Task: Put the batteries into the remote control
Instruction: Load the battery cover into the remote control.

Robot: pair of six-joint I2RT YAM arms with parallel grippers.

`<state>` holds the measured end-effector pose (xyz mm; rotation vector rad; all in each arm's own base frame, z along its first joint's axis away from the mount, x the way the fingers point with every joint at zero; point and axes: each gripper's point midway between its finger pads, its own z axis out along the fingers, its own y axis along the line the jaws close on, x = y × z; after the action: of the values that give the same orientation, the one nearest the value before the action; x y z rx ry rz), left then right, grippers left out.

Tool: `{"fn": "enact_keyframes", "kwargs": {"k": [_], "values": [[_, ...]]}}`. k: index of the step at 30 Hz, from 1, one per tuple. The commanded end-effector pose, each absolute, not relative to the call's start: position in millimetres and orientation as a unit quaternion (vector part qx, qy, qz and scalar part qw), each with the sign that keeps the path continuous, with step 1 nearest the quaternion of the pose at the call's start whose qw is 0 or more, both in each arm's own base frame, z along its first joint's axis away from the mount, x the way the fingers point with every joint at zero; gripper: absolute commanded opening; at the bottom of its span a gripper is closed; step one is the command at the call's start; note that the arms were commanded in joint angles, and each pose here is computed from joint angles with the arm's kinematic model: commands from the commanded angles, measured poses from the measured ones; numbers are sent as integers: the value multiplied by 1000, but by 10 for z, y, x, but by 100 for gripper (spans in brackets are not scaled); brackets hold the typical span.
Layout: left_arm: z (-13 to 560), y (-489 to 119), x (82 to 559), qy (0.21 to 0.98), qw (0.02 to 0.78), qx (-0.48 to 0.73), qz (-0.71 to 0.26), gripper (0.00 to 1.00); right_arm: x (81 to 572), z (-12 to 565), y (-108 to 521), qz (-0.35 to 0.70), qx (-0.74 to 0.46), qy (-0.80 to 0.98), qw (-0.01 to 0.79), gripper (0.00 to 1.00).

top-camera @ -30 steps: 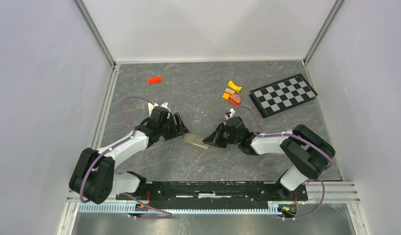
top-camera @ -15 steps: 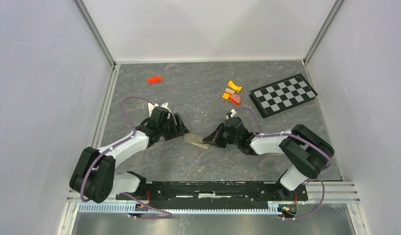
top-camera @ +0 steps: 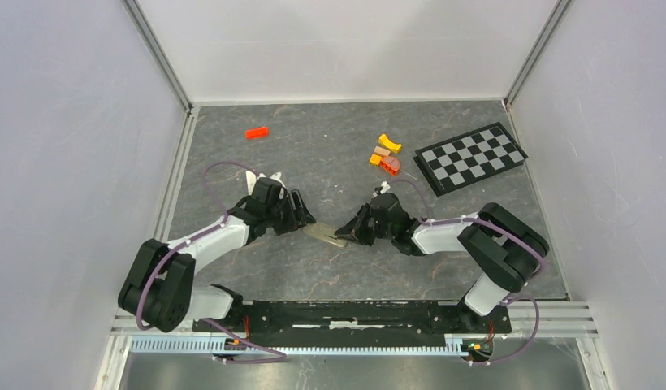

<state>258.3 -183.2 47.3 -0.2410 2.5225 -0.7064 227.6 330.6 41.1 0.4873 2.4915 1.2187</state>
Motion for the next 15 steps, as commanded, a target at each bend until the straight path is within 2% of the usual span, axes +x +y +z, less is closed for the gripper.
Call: {"fn": "enact_keyframes", "kwargs": {"k": [1,7,15], "values": [[524,-1886,2638,920,258,-97,-280,70,2265,315,3348,413,162,883,153,11],[500,-1894,2621,921,253,-97,-280,69,2259,311,3346,411,162,884,151,15],[566,-1847,2663,920,267,-102,-270,69,2273,461,3310,410,150,884,169,40]]}}
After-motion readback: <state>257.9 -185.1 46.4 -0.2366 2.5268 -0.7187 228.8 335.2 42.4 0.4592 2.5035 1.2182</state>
